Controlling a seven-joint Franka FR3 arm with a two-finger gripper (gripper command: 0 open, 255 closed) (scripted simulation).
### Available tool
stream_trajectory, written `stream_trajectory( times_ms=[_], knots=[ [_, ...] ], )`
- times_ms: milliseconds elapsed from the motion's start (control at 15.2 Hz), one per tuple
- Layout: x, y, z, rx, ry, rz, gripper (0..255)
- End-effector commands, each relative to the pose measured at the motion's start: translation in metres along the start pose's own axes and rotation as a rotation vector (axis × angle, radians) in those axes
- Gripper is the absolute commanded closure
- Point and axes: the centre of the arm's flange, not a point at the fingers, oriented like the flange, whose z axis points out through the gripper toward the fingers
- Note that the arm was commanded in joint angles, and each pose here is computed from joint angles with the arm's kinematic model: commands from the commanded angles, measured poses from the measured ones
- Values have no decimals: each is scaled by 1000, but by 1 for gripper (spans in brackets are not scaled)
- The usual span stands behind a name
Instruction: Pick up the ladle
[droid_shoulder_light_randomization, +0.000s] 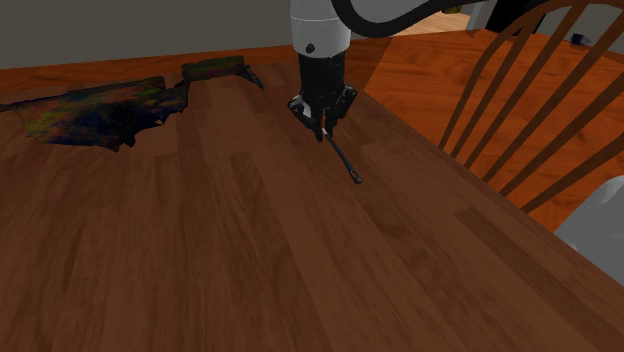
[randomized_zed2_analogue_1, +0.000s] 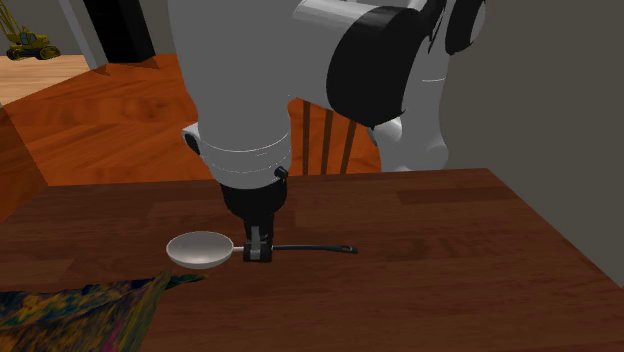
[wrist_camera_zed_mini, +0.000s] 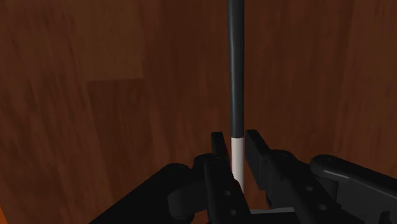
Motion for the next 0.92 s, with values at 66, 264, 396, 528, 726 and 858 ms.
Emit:
stream_trajectory(
  times_ms=[66,264,396,528,726,858],
  knots=[
    [0,0,0,0,0,0,255],
    [0,0,0,0,0,0,255],
    [-1,0,1,0,0,0,255],
    [0,2,-10,0,0,0,255],
    [0,3,-26,0,0,0,255],
    [0,5,-36,0,0,0,255]
  ],
)
